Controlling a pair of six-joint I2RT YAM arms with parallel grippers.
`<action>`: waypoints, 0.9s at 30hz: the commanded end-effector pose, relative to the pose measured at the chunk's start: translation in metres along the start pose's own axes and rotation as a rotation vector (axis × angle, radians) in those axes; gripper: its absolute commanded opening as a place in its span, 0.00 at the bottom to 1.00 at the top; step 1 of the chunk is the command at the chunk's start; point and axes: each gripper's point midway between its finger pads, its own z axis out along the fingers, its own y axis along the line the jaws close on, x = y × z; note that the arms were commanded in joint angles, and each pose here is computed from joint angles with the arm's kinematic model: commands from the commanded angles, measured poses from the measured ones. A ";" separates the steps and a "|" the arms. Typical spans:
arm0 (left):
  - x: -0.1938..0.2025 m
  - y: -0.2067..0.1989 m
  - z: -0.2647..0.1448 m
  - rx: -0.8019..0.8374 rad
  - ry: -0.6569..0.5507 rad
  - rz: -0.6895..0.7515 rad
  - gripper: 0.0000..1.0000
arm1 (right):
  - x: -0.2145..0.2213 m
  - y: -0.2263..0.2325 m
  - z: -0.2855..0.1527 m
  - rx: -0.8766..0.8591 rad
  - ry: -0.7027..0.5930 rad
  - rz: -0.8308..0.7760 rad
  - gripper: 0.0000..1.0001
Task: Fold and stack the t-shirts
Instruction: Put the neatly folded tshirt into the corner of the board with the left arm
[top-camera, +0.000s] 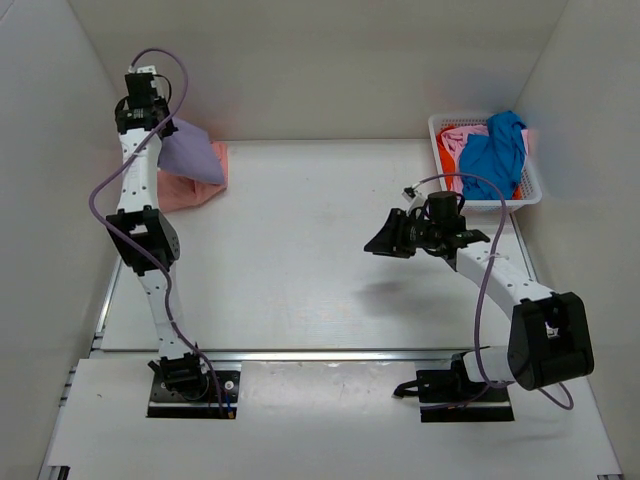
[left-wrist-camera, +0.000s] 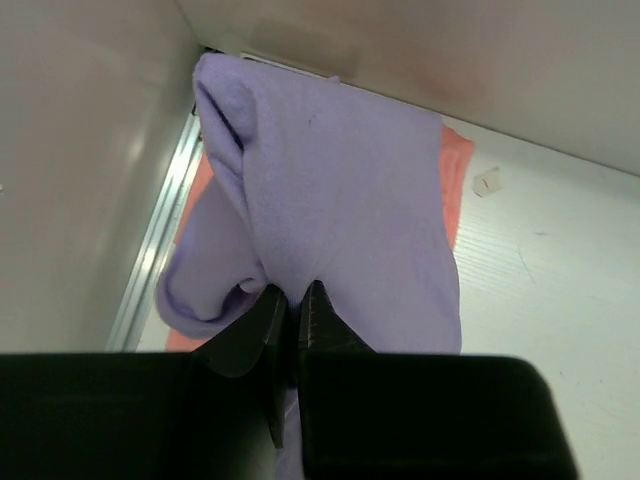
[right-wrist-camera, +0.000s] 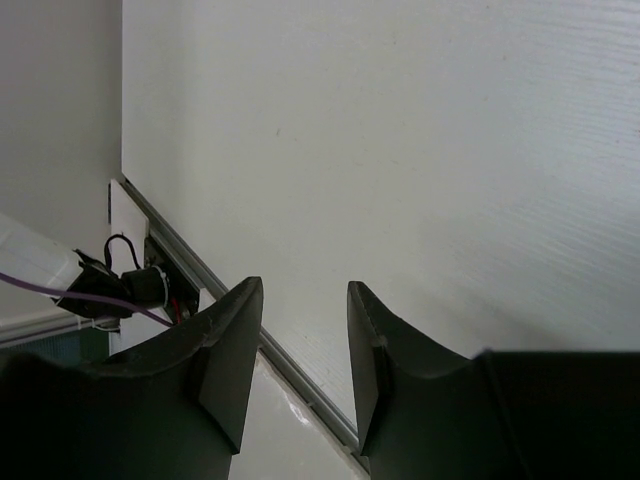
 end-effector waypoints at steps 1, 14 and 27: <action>-0.023 0.017 0.001 -0.001 -0.080 -0.052 0.00 | 0.003 0.005 0.007 -0.011 0.022 -0.011 0.37; 0.054 0.035 0.071 -0.004 0.112 -0.122 0.51 | 0.007 0.007 0.018 0.005 0.062 0.001 0.36; 0.053 -0.029 0.041 -0.081 0.065 -0.102 0.84 | 0.013 0.005 0.019 -0.004 0.072 0.012 0.37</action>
